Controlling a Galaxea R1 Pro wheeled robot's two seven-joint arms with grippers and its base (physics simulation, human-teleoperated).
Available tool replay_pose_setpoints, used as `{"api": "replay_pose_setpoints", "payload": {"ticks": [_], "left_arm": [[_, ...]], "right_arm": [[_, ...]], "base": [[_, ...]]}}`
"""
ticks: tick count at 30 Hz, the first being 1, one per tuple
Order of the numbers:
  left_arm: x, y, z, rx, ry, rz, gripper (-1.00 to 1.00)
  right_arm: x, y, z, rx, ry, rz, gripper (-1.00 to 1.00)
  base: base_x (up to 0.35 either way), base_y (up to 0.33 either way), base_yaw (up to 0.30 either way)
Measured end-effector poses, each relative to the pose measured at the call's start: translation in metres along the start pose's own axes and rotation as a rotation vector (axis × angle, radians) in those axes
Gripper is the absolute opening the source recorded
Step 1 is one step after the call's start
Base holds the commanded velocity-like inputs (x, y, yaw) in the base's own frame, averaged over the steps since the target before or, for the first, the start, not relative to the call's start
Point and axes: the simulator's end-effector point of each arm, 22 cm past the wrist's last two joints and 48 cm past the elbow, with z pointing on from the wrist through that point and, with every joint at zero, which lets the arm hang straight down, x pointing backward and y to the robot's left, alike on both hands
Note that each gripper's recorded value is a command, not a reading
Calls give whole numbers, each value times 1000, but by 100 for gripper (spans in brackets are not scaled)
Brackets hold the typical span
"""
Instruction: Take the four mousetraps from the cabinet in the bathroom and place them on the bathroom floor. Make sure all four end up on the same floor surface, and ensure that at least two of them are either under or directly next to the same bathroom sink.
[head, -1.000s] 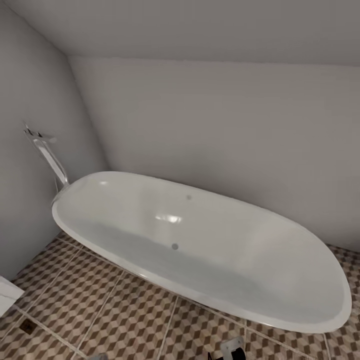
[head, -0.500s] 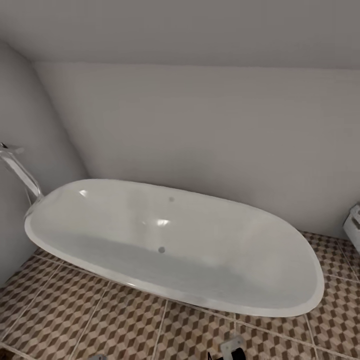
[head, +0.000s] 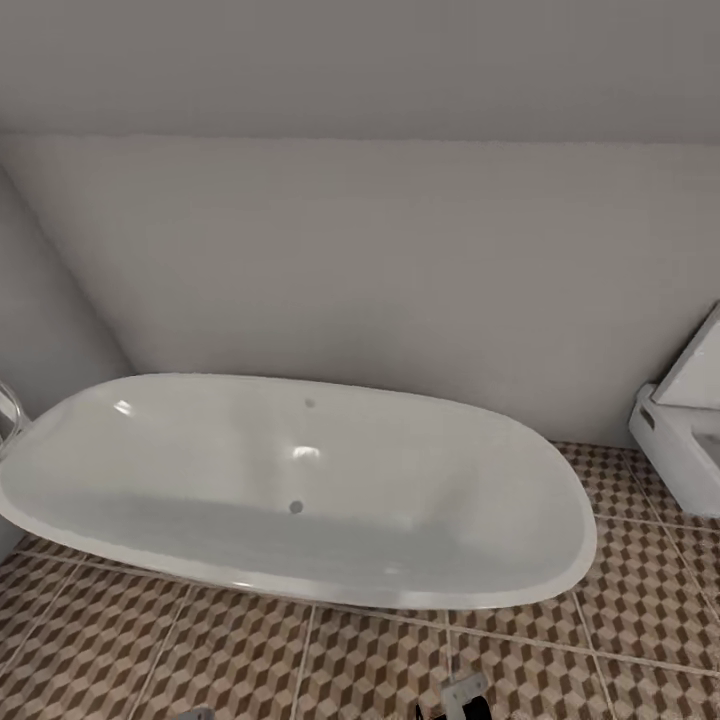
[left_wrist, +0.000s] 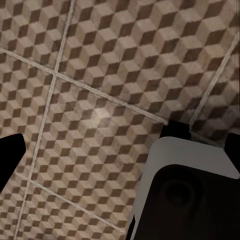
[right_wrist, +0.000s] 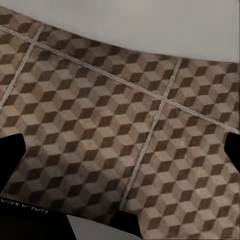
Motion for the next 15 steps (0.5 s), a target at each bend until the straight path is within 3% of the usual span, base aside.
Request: {"api": "replay_pose_setpoints", "payload": {"ticks": [9,15], "left_arm": [[-4,-1,-2,3,-8,-3,100],[-6,-2,-3,4,-14,-5,100]], "right_arm": [[-4,-1,0,2,-8,-1,100],[-7,-2,-1,4,-15,-1,100]], "base": [[-270,0,-257],[-92,0,-257]]}}
